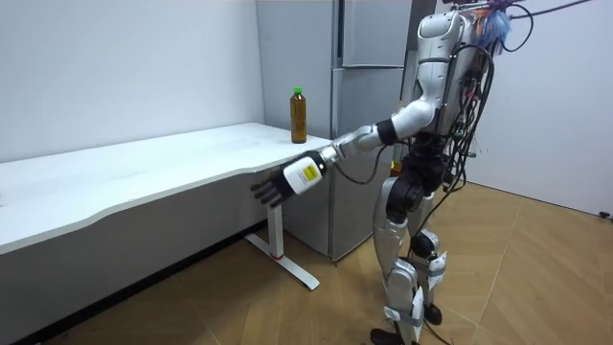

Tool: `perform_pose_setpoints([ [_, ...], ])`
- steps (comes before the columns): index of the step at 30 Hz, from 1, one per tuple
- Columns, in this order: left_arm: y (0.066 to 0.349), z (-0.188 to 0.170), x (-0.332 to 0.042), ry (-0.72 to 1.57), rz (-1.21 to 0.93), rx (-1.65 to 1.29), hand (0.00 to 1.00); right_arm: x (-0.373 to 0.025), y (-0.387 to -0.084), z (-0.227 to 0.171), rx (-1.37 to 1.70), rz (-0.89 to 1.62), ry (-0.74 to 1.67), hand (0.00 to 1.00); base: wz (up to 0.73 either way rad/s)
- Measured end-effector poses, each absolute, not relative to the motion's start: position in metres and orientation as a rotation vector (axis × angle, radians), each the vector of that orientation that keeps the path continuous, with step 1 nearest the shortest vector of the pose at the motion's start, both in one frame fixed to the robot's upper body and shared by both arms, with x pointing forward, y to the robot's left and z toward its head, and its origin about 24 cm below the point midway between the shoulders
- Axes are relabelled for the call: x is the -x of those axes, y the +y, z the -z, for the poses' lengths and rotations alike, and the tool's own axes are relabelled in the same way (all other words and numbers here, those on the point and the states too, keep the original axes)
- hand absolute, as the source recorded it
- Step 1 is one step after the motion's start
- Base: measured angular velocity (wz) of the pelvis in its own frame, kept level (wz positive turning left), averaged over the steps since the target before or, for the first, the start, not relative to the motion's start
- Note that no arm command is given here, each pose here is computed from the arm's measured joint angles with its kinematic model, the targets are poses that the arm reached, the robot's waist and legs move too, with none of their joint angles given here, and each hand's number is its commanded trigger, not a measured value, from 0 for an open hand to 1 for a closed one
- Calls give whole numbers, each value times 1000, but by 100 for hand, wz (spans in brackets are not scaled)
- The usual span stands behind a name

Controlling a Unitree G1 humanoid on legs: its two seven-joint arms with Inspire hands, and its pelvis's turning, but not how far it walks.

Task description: Put the bottle in the upper fridge

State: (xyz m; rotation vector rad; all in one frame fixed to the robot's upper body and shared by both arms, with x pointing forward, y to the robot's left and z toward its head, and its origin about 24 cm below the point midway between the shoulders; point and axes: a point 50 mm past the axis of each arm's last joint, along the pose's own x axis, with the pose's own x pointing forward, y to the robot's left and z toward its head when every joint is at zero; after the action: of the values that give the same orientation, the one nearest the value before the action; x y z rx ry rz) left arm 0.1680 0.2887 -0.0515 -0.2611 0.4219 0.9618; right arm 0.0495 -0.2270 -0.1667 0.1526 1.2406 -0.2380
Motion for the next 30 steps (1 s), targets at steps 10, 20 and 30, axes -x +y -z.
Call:
perform_pose_setpoints([
  [10, 288, -39, -201, 0, -874, 217, 0, -50, -227, 166, -123, 230, 1241, 0, 2],
  [20, 271, -94, -222, -240, -702, 140, 0, -54, -221, 167, -154, 200, 1229, 0, 3],
  [30, 221, -145, -238, -408, -345, 148, 0, -58, -219, 167, -177, 175, 1227, 0, 1],
])
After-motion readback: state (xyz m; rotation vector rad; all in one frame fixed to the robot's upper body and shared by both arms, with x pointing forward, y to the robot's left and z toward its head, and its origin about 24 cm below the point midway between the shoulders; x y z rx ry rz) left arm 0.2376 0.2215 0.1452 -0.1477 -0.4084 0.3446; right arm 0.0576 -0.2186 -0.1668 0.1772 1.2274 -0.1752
